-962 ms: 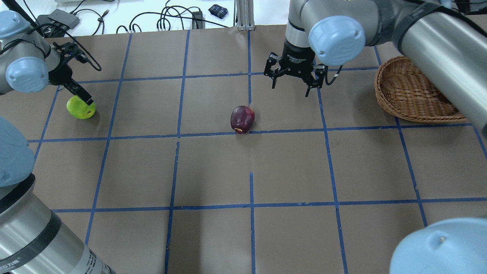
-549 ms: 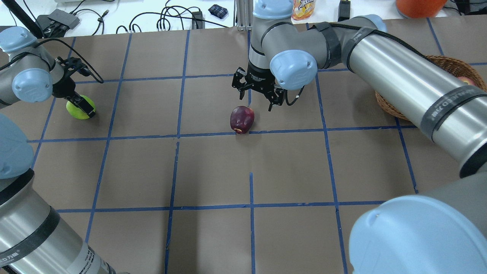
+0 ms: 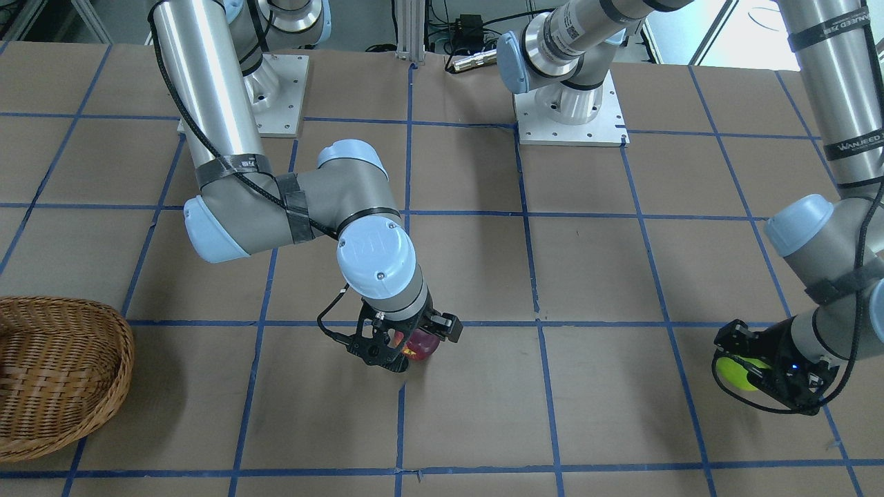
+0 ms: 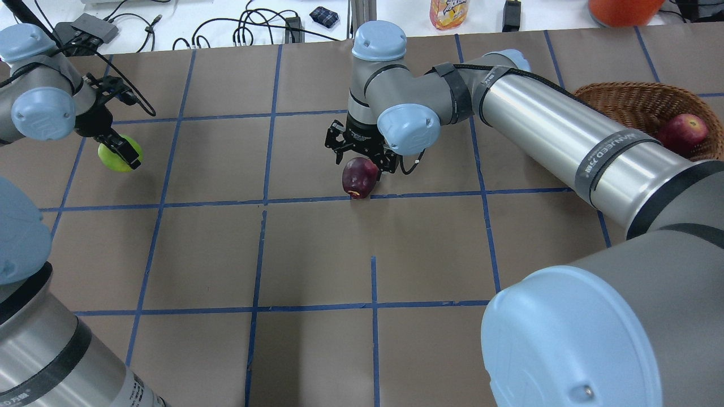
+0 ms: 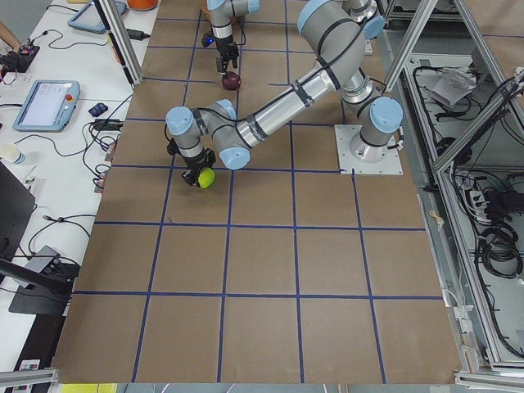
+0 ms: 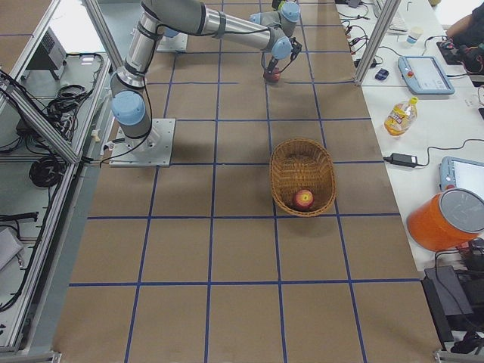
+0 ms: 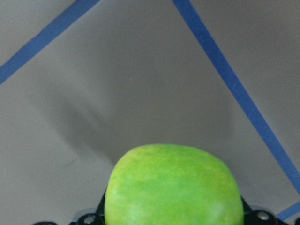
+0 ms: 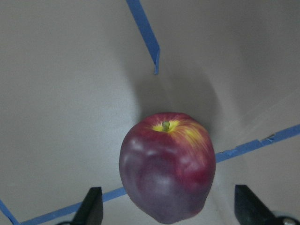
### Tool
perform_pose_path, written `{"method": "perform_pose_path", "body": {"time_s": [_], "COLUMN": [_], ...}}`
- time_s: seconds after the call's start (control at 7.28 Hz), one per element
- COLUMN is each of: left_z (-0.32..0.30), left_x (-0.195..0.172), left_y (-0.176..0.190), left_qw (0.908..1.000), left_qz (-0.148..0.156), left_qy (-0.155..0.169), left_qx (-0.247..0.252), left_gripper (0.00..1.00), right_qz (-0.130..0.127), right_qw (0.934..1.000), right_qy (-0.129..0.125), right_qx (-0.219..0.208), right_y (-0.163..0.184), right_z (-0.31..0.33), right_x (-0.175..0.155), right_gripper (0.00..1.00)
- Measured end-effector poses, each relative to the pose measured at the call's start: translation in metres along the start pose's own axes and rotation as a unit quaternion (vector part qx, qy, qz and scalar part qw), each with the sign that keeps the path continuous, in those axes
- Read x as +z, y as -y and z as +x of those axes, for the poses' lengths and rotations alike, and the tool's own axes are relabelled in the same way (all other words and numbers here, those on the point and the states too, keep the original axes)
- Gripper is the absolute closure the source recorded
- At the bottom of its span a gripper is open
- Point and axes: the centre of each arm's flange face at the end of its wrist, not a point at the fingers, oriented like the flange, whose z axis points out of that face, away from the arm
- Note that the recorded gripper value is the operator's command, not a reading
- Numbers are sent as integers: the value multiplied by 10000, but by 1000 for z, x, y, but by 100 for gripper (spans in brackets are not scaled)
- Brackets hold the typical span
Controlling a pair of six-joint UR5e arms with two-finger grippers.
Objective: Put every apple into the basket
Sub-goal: 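Grasp dark red apple with right gripper while left grasps green apple, then carry dark red apple to basket with right while left carries green apple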
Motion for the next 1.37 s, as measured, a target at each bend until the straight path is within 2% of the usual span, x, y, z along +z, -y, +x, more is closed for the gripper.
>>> {"method": "perform_pose_path", "body": {"time_s": [0.14,0.27,0.41,0.69,0.82,0.96,1.1,1.24,1.37], "left_z": [28,62,96,146,167,191,219,252,299], "left_x": [-16,-28,-31,-25,-17,-11,-9,-5,-3], "left_y": [6,16,27,39,42,53,73,93,119], "left_qw": [9992,9972,9954,9881,9832,9776,9690,9589,9539], "left_qz": [101,146,115,144,125,101,235,359,455], "left_qy": [-315,-548,-687,-1037,-1215,-1277,-1329,-1469,-1476], "left_qx": [-235,-484,-665,-1129,-1354,-1670,-2068,-2400,-2572], "left_gripper": [100,100,100,100,100,100,100,100,100], "right_qz": [-68,-128,-147,-79,-18,58,64,-32,-144], "right_qw": [10000,9999,9999,9999,9999,9997,9992,9986,9983], "right_qy": [-32,-75,-89,-82,-102,-217,-405,-522,-543], "right_qx": [7,12,-6,-48,-22,19,34,-20,-144], "right_y": [2,5,7,12,14,19,34,57,83], "right_z": [0,0,0,1,5,16,42,85,141], "right_x": [11,23,32,33,23,1,-35,-77,-118], "right_gripper": [0,45,99,100,100,100,100,100,100]}}
